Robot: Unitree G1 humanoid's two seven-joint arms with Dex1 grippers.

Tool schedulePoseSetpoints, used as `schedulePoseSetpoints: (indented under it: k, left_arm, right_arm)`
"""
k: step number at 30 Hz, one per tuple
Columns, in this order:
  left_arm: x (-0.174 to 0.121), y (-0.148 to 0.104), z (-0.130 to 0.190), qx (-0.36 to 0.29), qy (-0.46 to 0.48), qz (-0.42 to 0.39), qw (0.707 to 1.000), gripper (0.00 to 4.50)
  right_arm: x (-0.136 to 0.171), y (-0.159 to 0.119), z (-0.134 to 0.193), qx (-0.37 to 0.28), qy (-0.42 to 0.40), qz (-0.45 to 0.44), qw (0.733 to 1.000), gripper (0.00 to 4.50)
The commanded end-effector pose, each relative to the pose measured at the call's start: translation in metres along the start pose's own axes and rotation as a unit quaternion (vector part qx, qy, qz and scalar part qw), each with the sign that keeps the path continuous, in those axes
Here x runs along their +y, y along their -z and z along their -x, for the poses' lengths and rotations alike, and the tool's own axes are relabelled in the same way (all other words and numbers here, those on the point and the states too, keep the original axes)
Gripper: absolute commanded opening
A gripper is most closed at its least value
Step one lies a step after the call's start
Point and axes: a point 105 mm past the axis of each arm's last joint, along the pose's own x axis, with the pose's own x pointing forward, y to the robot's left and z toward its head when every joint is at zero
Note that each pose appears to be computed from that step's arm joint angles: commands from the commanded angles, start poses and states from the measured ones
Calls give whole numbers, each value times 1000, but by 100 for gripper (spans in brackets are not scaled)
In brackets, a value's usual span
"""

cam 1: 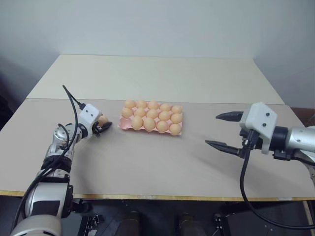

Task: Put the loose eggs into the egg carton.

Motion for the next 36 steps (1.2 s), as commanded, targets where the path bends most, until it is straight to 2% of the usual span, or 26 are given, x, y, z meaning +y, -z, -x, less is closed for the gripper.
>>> schedulePoseSetpoints:
  k: [1,8,13,20,23,26,31,36]
  left_arm:
    - [3,-8,0,-13,2,-15,1000,251]
    - [3,-2,4,-5,-1,-41,999,251]
    - [16,-31,15,-72,-35,-30,996,251]
    - [14,-61,25,-133,-36,-47,989,251]
    - [4,-82,27,-176,-20,-49,983,251]
    - [-9,-91,26,-198,7,-37,979,251]
    - [-37,-93,10,-208,54,-21,976,251]
    - [-49,-92,2,-200,71,-21,977,251]
  right_arm:
    - [-8,-6,6,0,21,20,1000,450]
    - [-10,-5,4,2,30,25,999,450]
    - [-10,-5,4,2,36,25,999,450]
    - [-10,-2,2,4,41,22,999,450]
    - [-9,-1,1,4,43,23,999,450]
    - [-9,-2,0,4,45,23,999,450]
    - [-10,-1,1,5,53,24,998,450]
    - [-10,-2,5,8,61,25,998,450]
